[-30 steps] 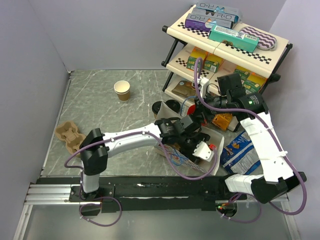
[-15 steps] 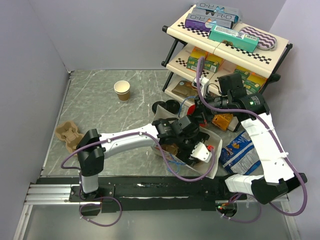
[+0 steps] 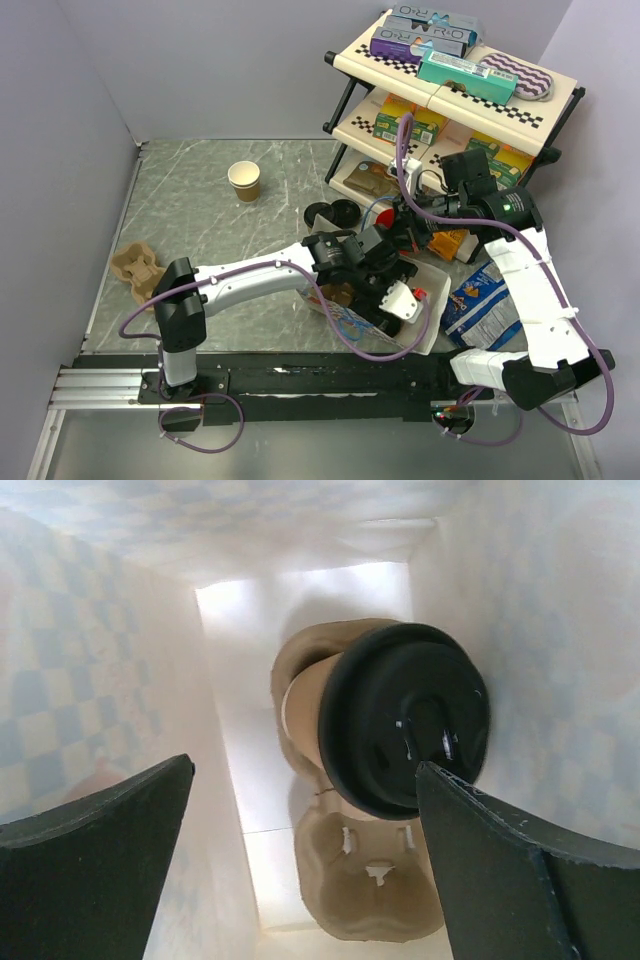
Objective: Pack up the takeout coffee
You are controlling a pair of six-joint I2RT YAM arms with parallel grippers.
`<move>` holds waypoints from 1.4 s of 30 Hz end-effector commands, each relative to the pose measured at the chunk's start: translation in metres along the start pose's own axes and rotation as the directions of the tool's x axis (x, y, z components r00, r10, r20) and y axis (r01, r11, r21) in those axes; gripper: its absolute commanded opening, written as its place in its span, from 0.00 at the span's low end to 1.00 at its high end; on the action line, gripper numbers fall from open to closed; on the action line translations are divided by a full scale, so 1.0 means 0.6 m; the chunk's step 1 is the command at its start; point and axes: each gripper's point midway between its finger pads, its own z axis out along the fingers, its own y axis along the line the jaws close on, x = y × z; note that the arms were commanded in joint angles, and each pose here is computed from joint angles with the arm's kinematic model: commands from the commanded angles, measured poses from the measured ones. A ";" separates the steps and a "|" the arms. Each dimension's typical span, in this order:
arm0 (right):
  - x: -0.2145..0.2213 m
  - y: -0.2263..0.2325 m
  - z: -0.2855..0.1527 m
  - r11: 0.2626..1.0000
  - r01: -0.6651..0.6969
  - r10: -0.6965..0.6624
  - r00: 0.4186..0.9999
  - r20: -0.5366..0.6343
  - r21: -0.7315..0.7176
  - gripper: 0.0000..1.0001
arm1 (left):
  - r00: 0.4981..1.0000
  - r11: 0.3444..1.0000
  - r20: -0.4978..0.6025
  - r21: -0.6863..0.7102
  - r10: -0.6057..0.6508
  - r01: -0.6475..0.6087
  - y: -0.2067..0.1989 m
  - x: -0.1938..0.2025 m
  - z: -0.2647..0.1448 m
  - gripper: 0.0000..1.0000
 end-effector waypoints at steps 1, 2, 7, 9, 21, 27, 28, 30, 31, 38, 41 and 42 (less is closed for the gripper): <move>0.007 0.016 -0.011 1.000 -0.010 0.010 1.000 0.004 -0.026 0.00 | 0.999 0.996 0.029 -0.086 0.041 -0.039 0.038 -0.031 -0.026 0.99; 0.008 0.018 -0.012 1.000 -0.008 0.008 1.000 0.004 -0.028 0.00 | 0.999 0.995 0.028 -0.090 0.038 -0.035 0.040 -0.031 -0.026 0.99; 0.025 0.018 -0.008 0.999 0.000 0.000 1.000 -0.014 -0.041 0.00 | 0.999 0.995 0.036 -0.091 0.040 -0.037 0.039 -0.034 -0.026 0.99; 0.031 0.011 -0.005 0.999 0.033 -0.033 0.999 -0.006 -0.020 0.00 | 0.997 0.992 0.048 -0.115 0.052 -0.046 0.041 -0.041 -0.041 0.99; 0.020 0.020 -0.022 0.981 0.190 -0.196 0.968 0.156 0.049 0.00 | 0.968 0.934 0.171 -0.336 0.186 -0.120 0.026 -0.052 -0.127 0.99; 0.045 0.042 -0.019 0.962 0.269 -0.272 0.946 0.177 0.038 0.00 | 0.970 0.957 0.168 -0.259 0.175 -0.128 0.001 -0.039 -0.106 0.99; 0.045 0.041 -0.019 0.960 0.276 -0.280 0.942 0.187 0.051 0.00 | 0.969 0.959 0.167 -0.246 0.183 -0.139 -0.005 -0.037 -0.103 0.99; 0.052 0.052 -0.018 0.956 0.290 -0.292 0.935 0.199 0.039 0.00 | 0.967 0.967 0.170 -0.201 0.191 -0.155 -0.020 -0.031 -0.094 0.98; 0.053 0.057 -0.019 0.957 0.290 -0.290 0.935 0.205 0.030 0.00 | 0.966 0.969 0.168 -0.186 0.195 -0.163 -0.024 -0.029 -0.089 0.97; 0.042 0.095 -0.026 0.931 0.366 -0.349 0.889 0.295 -0.001 0.00 | 0.948 0.958 0.156 -0.116 0.278 -0.262 -0.043 -0.018 -0.067 0.91; 0.039 0.099 -0.023 0.933 0.359 -0.337 0.894 0.296 -0.021 0.00 | 0.946 0.959 0.158 -0.080 0.283 -0.273 -0.049 -0.012 -0.059 0.89; 0.037 0.101 -0.023 0.935 0.354 -0.331 0.895 0.298 -0.025 0.00 | 0.946 0.959 0.164 -0.065 0.281 -0.274 -0.053 -0.010 -0.054 0.89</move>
